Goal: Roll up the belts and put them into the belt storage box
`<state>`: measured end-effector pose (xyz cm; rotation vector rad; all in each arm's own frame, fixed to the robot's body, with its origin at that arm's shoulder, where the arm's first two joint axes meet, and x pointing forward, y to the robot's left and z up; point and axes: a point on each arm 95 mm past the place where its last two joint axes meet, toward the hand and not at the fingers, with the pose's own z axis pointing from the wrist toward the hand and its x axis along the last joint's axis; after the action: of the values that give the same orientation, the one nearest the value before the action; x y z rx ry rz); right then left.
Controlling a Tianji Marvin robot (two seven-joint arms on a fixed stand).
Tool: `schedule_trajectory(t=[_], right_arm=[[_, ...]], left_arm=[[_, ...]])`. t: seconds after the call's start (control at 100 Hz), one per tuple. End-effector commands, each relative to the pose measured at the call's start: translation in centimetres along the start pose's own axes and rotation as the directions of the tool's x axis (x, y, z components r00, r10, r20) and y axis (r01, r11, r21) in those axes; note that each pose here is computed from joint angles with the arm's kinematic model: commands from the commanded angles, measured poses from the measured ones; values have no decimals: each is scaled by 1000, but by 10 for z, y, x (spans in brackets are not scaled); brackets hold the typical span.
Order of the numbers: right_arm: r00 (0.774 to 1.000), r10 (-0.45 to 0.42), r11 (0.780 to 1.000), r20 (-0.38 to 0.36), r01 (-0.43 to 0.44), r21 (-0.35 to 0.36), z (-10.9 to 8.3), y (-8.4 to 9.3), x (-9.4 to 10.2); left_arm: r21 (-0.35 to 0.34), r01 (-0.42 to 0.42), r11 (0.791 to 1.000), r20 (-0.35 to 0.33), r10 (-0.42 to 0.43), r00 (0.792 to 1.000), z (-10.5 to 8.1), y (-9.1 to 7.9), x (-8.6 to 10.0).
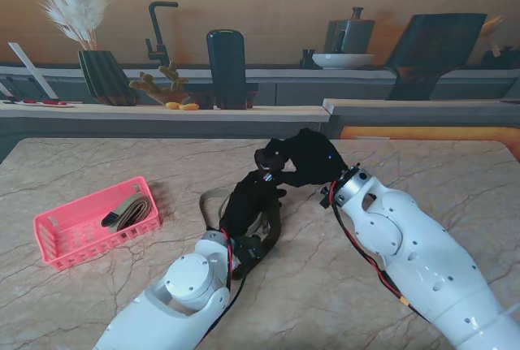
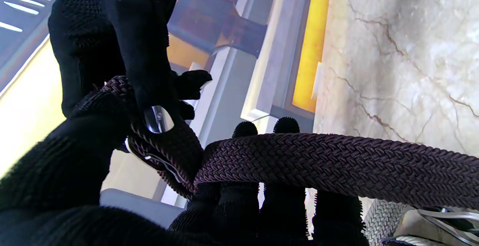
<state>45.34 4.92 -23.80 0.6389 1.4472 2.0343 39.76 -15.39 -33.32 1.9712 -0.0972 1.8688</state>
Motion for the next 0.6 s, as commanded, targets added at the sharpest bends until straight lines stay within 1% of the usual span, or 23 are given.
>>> schedule_trajectory(t=[0.0, 0.14, 0.36, 0.46, 0.59], right_arm=[[1000, 29, 998, -6, -29, 49, -9, -22, 9], [999, 44, 996, -13, -43, 77, -12, -33, 12], [998, 67, 987, -1, -66, 148, -17, -48, 14], [997, 77, 981, 8, -77, 177, -19, -53, 14], [997, 80, 979, 15, -81, 187, -20, -56, 14]], left_arm=[[-13, 12, 1000, -37, -13, 999, 3, 6, 11], [-14, 40, 999, -42, -41, 998, 2, 7, 12], [-23, 99, 995, -47, -100, 994, 1, 7, 16], [-23, 113, 993, -48, -114, 992, 0, 7, 18], [-15, 112, 994, -31, -113, 993, -1, 6, 21]])
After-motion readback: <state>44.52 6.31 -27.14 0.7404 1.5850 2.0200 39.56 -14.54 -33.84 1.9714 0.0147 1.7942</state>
